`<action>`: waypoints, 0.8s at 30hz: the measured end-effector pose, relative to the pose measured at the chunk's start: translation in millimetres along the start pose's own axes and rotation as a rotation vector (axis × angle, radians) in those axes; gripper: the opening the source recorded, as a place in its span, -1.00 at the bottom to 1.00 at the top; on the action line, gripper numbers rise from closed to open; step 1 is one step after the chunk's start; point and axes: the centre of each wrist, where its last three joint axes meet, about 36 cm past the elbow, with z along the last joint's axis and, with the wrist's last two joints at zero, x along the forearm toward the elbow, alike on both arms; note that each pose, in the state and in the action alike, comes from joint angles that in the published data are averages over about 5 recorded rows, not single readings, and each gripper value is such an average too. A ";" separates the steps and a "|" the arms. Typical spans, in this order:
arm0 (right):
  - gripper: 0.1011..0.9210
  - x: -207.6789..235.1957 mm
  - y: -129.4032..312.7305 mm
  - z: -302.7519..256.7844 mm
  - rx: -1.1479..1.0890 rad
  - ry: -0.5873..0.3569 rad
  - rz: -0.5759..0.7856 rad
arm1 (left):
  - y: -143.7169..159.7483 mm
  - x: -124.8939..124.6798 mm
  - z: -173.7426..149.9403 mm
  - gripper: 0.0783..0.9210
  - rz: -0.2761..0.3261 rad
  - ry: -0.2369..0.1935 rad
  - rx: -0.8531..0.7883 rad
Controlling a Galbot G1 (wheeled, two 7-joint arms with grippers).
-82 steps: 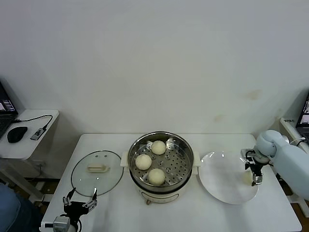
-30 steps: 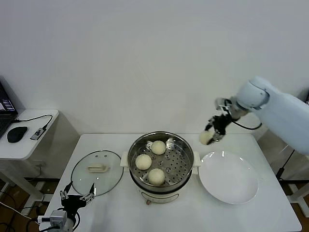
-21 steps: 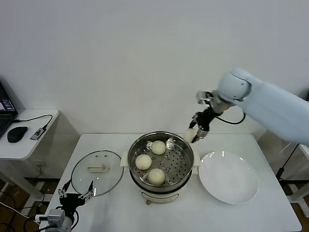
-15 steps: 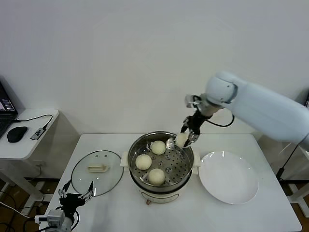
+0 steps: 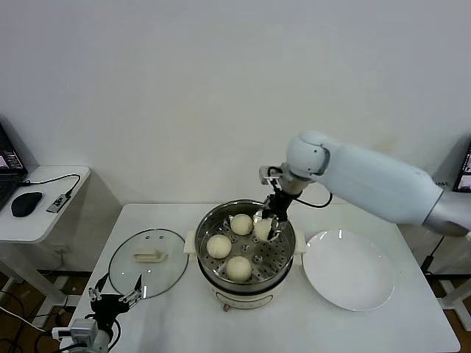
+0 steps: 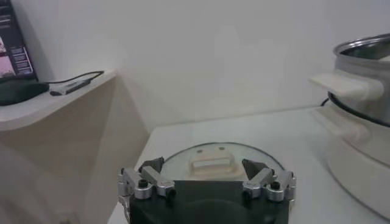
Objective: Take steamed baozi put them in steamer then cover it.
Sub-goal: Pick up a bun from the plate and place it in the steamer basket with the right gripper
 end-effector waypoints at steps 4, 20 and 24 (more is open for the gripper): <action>0.20 -9.6 0.8 -0.5 0.003 0.010 -0.007 | -0.1 0.2 0.7 0.77 0.000 0.002 0.000; 0.67 -17.8 3.2 -1.6 0.007 0.017 -0.013 | -0.7 -1.0 2.2 0.77 0.003 0.005 0.001; 0.75 -6.2 4.7 2.0 0.003 0.006 0.001 | -3.1 -1.1 1.1 0.77 0.007 0.004 0.004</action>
